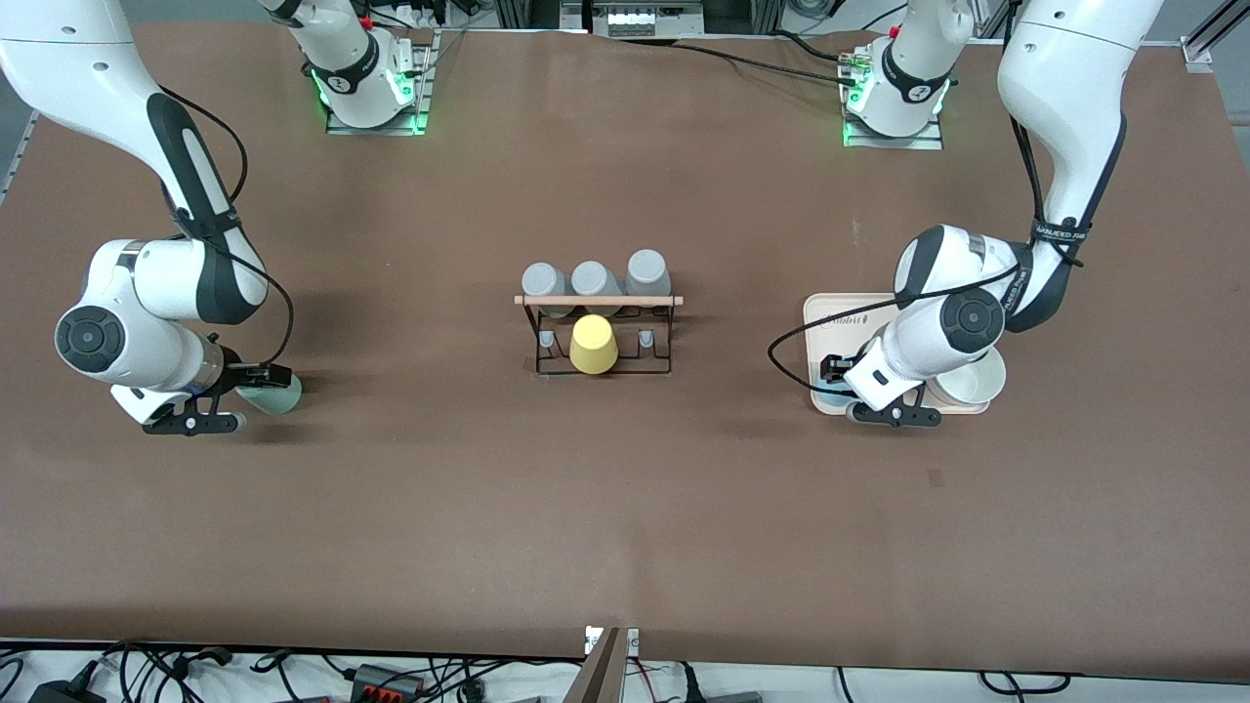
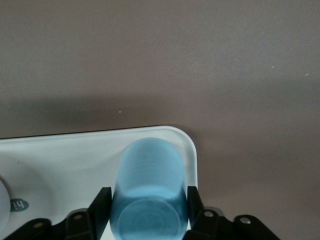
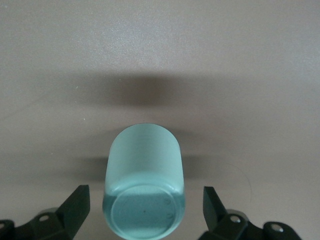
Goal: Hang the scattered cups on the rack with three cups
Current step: 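Carry the blue cup to a rack peg with the left gripper, then open the left gripper while the right gripper carries the teal cup, then hang the teal cup with the right gripper while the left gripper withdraws, then open the right gripper and withdraw it from the teal cup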
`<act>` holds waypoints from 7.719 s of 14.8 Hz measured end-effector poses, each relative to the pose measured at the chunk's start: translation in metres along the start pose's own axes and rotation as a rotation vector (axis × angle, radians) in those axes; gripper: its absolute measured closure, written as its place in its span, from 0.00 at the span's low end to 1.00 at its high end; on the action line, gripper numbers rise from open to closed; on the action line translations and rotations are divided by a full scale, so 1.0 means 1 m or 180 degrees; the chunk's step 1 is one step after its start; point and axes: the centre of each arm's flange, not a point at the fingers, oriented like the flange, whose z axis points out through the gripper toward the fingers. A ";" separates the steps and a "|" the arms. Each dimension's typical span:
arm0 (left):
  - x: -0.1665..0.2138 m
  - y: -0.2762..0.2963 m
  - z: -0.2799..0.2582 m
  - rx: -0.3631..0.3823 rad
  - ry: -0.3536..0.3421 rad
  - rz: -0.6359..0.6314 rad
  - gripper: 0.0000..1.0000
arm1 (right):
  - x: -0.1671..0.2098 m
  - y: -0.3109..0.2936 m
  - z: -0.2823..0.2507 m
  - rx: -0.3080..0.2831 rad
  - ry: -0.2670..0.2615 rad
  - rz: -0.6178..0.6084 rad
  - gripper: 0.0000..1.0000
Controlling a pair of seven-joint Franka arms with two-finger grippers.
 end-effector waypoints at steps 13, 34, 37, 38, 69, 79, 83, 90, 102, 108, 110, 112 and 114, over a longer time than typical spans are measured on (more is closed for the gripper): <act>0.010 0.137 -0.121 -0.0340 -0.0233 -0.1110 0.35 | 0.002 0.000 -0.007 0.0002 0.0037 0.0002 0.34; -0.010 0.275 -0.097 -0.0921 -0.0590 -0.2259 0.35 | 0.022 -0.065 -0.195 0.0449 -0.0134 -0.0074 0.34; -0.016 0.284 -0.082 -0.0652 -0.0379 -0.2029 0.35 | 0.020 -0.088 -0.202 0.0437 -0.0130 0.0058 0.34; -0.018 0.287 -0.078 -0.0596 -0.0340 -0.1975 0.35 | 0.019 -0.098 -0.204 0.0429 -0.0132 0.0106 0.34; -0.048 -0.024 -0.340 0.0290 -0.0174 -0.0306 0.00 | -0.045 -0.456 -0.187 0.0328 -0.0074 0.0723 0.34; -0.091 -0.083 -0.324 0.0209 -0.0003 -0.0095 0.00 | -0.043 -0.452 -0.191 0.0313 -0.0035 0.0734 0.34; -0.091 -0.072 -0.327 0.0212 0.0036 -0.0030 0.00 | -0.042 -0.450 -0.197 0.0297 0.0023 0.0731 0.34; -0.089 -0.072 -0.338 0.0205 0.0149 -0.0032 0.00 | -0.044 -0.450 -0.193 0.0234 0.0013 0.0729 0.34; -0.087 -0.091 -0.342 0.0183 0.0167 -0.0144 0.00 | -0.038 -0.462 -0.135 0.0132 -0.0117 0.0702 0.34; -0.087 -0.090 -0.342 0.0180 0.0165 -0.0140 0.00 | -0.033 -0.458 -0.131 0.0127 -0.0120 0.0729 0.02; -0.087 -0.089 -0.342 0.0179 0.0164 -0.0136 0.00 | -0.029 -0.455 -0.146 0.0191 -0.0042 0.0736 0.00; -0.087 -0.089 -0.341 0.0179 0.0162 -0.0137 0.00 | -0.027 -0.447 -0.179 0.0277 0.0100 0.0757 0.00; -0.087 -0.089 -0.341 0.0179 0.0160 -0.0137 0.00 | -0.018 -0.415 -0.216 0.0329 0.0211 0.0896 0.00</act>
